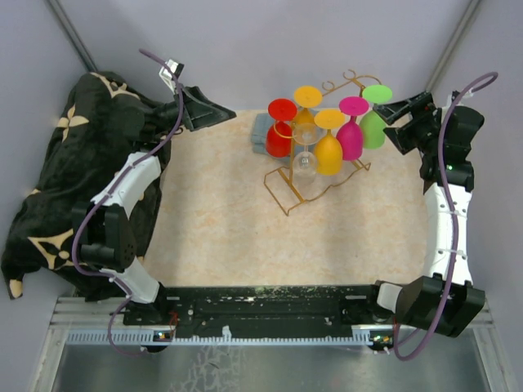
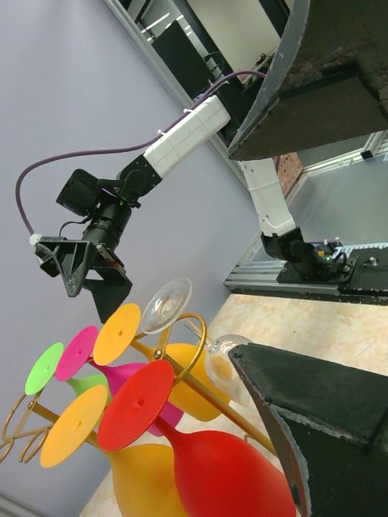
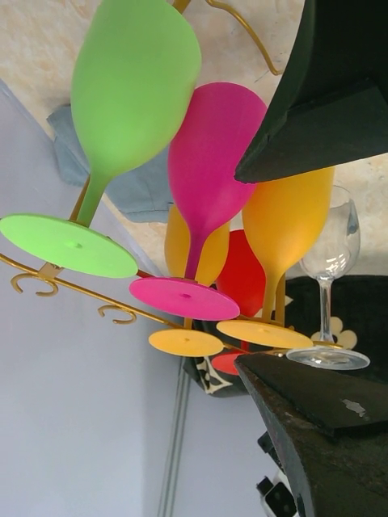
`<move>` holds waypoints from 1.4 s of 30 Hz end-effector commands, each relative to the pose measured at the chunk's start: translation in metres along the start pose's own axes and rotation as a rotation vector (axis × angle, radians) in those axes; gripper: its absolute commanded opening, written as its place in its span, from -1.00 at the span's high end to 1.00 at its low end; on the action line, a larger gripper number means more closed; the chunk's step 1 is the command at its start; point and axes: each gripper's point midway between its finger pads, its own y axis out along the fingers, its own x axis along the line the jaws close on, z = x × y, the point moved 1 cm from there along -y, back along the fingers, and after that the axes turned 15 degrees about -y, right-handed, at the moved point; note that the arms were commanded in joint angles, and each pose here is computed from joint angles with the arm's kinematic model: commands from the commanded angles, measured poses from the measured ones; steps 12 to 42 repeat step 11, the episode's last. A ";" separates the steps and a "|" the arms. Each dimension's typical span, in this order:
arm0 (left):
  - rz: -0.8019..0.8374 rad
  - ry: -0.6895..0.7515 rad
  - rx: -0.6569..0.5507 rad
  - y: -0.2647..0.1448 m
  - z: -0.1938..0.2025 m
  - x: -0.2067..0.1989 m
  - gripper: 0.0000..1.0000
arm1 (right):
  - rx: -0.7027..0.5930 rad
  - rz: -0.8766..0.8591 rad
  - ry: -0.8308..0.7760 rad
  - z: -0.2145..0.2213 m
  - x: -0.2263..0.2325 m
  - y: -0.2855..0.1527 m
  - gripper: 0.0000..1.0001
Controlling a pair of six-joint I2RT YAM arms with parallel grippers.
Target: Place the wine glass upside down on the wine glass rack
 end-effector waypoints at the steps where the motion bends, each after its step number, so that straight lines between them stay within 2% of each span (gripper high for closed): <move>1: 0.025 0.071 0.016 0.000 0.005 -0.023 -0.98 | -0.092 -0.032 -0.076 -0.025 0.021 -0.016 -0.73; 42: 0.030 0.079 0.014 0.000 0.004 -0.027 -0.98 | -0.097 -0.035 -0.069 -0.027 0.024 -0.017 -0.75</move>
